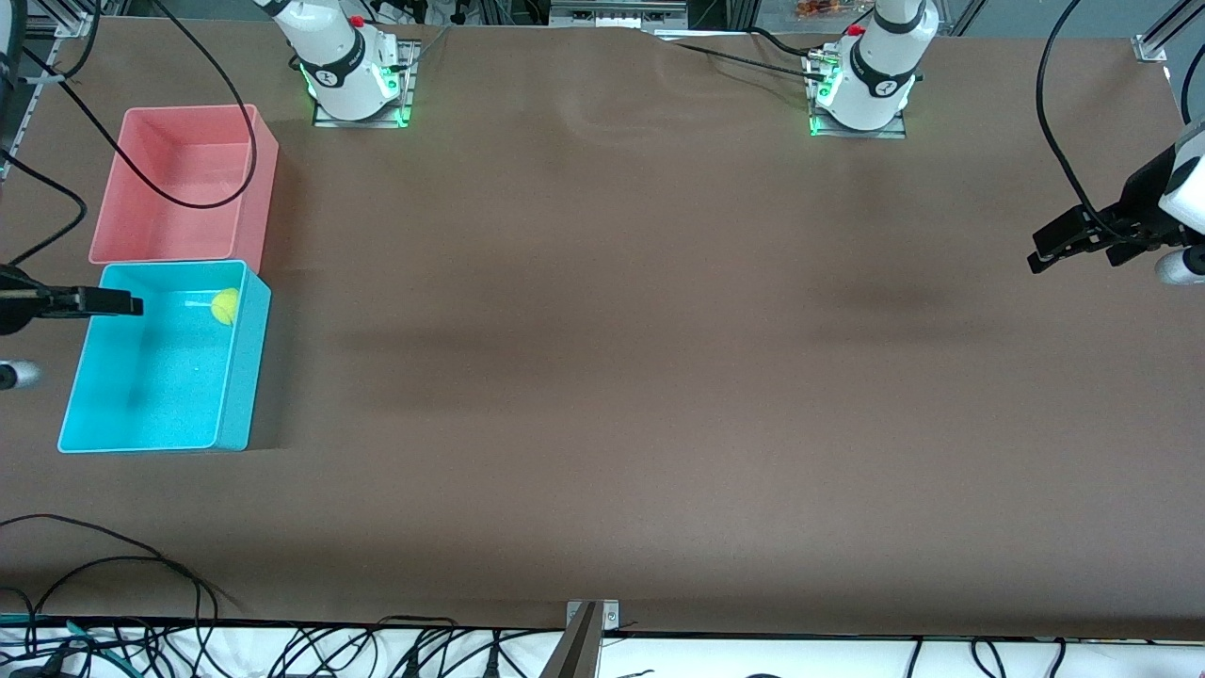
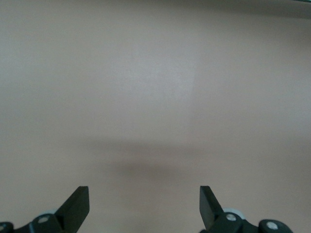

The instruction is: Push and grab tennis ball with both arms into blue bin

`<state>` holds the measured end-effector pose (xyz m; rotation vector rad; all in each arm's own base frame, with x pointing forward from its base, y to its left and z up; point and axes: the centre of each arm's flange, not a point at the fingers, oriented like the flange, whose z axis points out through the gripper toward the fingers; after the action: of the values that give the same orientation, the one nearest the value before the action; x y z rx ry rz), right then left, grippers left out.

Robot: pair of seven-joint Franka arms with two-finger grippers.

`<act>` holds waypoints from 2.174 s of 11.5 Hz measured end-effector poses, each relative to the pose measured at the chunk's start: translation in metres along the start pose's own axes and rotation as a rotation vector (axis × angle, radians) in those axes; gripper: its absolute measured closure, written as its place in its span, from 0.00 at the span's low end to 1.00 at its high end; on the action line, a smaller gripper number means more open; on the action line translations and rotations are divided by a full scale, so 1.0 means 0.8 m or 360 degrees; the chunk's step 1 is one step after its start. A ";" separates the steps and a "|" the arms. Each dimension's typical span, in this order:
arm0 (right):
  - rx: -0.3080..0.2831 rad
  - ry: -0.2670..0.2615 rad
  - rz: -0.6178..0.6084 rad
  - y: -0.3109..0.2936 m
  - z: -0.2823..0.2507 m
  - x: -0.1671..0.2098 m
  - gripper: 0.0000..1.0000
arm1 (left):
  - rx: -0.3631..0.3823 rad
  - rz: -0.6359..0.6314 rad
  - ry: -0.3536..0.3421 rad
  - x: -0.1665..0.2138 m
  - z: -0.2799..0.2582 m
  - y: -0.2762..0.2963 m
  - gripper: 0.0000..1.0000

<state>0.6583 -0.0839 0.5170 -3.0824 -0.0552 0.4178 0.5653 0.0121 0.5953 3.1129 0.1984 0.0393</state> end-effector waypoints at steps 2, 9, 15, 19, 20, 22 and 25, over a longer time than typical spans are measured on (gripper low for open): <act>-0.0009 0.0057 0.0055 -0.003 -0.026 -0.015 0.00 | 0.0000 0.0000 0.0000 0.000 0.000 0.000 0.00; -0.0036 0.0352 0.0107 -0.031 -0.057 -0.109 0.00 | 0.0000 -0.0003 -0.0003 0.000 0.001 -0.001 0.00; -0.0060 0.0397 0.0112 -0.037 -0.056 -0.132 0.00 | 0.0001 -0.0010 -0.0003 0.000 0.001 -0.004 0.00; -0.0030 0.0533 0.0169 -0.066 -0.031 -0.146 0.00 | 0.0001 -0.0010 -0.0003 0.000 0.001 -0.004 0.00; -0.0019 0.0554 0.0199 -0.071 -0.031 -0.152 0.00 | 0.0001 -0.0010 -0.0003 0.000 0.001 -0.004 0.00; -0.0010 0.0585 0.0215 -0.070 -0.038 -0.162 0.00 | 0.0001 -0.0010 -0.0003 0.000 0.001 -0.004 0.00; -0.0014 0.0585 0.0231 -0.066 -0.038 -0.160 0.00 | 0.0001 -0.0010 -0.0003 0.000 0.001 -0.004 0.00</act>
<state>0.5412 -0.0368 0.5826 -3.1244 0.1762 -0.1511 0.5652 0.0155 0.5946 3.1125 0.2077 0.0365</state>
